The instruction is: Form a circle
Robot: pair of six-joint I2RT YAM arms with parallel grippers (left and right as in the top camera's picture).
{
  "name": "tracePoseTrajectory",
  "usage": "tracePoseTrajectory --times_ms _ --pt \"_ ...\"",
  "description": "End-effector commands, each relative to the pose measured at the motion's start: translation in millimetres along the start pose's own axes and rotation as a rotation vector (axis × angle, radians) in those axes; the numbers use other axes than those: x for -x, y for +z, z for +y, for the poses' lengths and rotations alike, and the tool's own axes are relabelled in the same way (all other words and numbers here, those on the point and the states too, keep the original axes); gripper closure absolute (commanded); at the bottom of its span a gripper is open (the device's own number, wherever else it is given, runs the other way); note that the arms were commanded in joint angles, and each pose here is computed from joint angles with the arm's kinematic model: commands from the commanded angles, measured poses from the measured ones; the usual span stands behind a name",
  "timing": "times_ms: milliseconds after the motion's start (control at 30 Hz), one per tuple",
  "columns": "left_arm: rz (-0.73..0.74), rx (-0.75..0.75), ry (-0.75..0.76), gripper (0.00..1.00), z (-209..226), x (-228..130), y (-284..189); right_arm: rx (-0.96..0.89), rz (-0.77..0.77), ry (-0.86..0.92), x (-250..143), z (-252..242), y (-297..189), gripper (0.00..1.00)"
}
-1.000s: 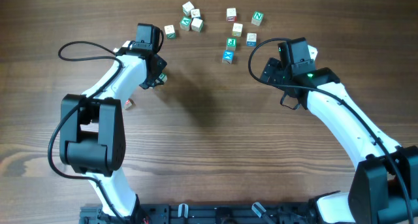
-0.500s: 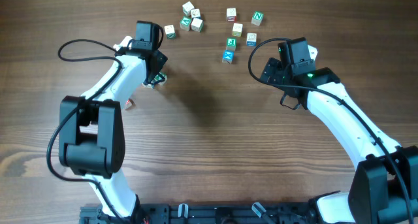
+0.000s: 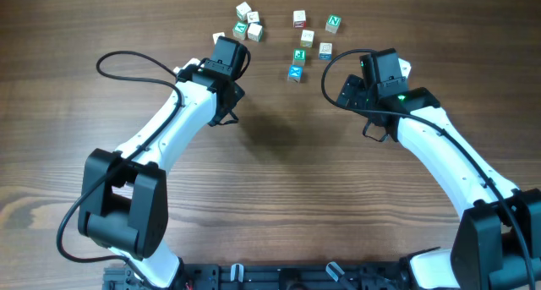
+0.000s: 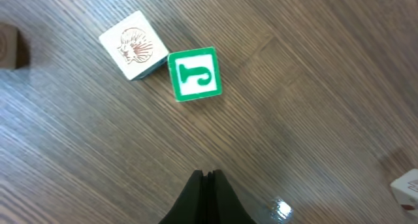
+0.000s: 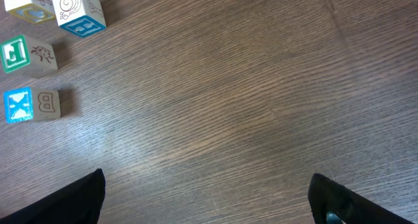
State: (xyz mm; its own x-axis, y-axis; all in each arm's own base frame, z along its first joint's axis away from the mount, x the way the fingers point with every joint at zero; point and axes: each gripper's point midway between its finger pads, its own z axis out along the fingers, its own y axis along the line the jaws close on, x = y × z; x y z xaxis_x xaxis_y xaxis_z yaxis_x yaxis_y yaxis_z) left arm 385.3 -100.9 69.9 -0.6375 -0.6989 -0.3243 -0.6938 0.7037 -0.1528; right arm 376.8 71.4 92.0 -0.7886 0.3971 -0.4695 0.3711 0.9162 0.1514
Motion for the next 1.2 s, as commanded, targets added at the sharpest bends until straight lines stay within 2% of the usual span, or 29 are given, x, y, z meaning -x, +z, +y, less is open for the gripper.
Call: tracePoseTrajectory --times_ms 0,300,533,700,733,767,900,933,1000,1067,1167 --pt "-0.019 0.025 -0.040 0.96 8.2 -0.3 1.0 -0.009 -0.017 0.009 3.0 -1.6 -2.1 0.00" --pt "-0.029 0.049 -0.043 0.96 21.8 -7.3 17.0 -0.009 -0.017 0.009 3.0 -1.6 -2.1 0.00" --pt "-0.051 0.033 -0.102 0.96 25.2 8.4 10.8 -0.009 -0.017 0.009 3.0 -1.6 -2.1 0.00" --pt "-0.144 0.047 -0.181 0.96 38.1 31.0 -11.8 -0.009 -0.017 0.009 3.0 -1.6 -2.1 0.00" --pt "-0.145 0.065 -0.183 0.90 43.8 32.8 -12.4 -0.009 -0.017 0.009 3.0 -1.6 -2.1 0.00" --pt "-0.144 0.093 -0.187 0.80 52.5 34.9 -13.1 -0.009 -0.017 0.009 3.0 -1.6 -2.1 0.00" --pt "-0.094 0.319 -0.228 0.80 122.0 44.8 -15.4 -0.009 -0.017 0.009 3.0 -1.6 -2.1 0.00" --pt "-0.078 0.361 -0.247 0.77 136.6 46.7 -16.9 -0.009 -0.017 0.009 3.0 -1.6 -2.1 0.00" --pt "-0.055 0.420 -0.284 0.63 158.9 51.3 -20.0 -0.009 -0.017 0.009 3.0 -1.6 -2.1 0.00" --pt "-0.036 0.436 -0.260 0.54 169.8 57.6 -19.9 -0.009 -0.017 0.009 3.0 -1.6 -2.1 0.00" --pt "-0.023 0.370 -0.178 0.54 166.5 73.7 -9.6 -0.009 -0.017 0.009 3.0 -1.6 -2.1 0.00"
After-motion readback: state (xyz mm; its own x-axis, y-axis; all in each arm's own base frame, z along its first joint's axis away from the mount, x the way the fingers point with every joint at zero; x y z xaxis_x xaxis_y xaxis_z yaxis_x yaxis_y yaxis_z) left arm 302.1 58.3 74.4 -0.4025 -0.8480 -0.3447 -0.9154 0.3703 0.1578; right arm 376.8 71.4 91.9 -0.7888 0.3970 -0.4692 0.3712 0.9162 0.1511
